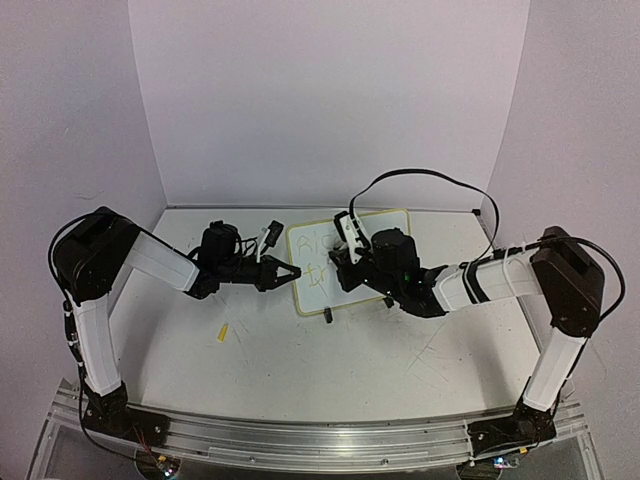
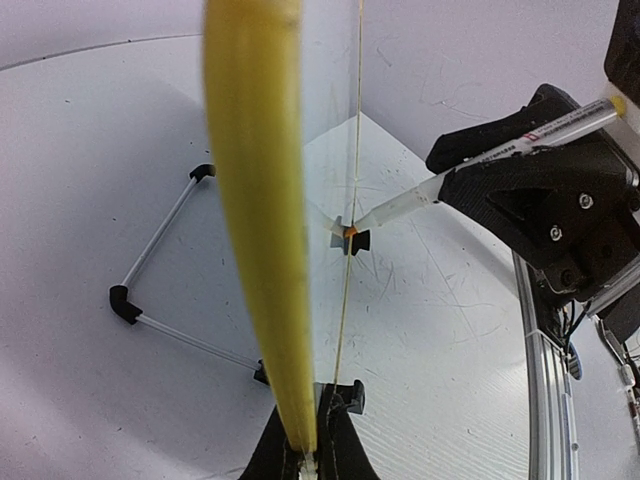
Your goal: Write a sentence on the whiteboard
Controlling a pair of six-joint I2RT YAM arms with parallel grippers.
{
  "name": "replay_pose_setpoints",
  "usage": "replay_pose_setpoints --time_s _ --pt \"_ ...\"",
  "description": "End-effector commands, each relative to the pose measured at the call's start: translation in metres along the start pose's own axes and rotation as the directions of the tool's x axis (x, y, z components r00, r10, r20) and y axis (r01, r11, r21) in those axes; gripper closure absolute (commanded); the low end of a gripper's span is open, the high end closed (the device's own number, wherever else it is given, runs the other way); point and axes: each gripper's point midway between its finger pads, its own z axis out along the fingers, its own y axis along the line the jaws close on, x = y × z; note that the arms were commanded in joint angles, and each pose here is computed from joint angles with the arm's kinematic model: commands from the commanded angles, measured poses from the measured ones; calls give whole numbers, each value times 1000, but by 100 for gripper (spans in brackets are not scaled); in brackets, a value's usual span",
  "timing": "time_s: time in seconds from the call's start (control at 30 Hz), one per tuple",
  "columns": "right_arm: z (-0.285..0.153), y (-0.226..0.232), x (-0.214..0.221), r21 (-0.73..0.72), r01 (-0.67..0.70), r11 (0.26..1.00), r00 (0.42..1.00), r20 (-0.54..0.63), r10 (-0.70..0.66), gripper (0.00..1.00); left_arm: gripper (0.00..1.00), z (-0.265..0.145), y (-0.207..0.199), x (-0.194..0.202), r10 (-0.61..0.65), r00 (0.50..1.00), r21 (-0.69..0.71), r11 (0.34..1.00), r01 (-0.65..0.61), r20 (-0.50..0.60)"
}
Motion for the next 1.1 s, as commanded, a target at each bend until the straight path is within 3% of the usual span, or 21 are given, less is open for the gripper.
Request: replay_pose_setpoints --time_s 0.0,1.07 --pt "8 -4 -19 22 1 1000 998 58 -2 100 100 -4 33 11 8 999 -156 988 -15 -43" --pt "-2 4 33 14 -74 997 996 -52 75 100 100 -4 32 10 5 999 -153 988 -12 -42"
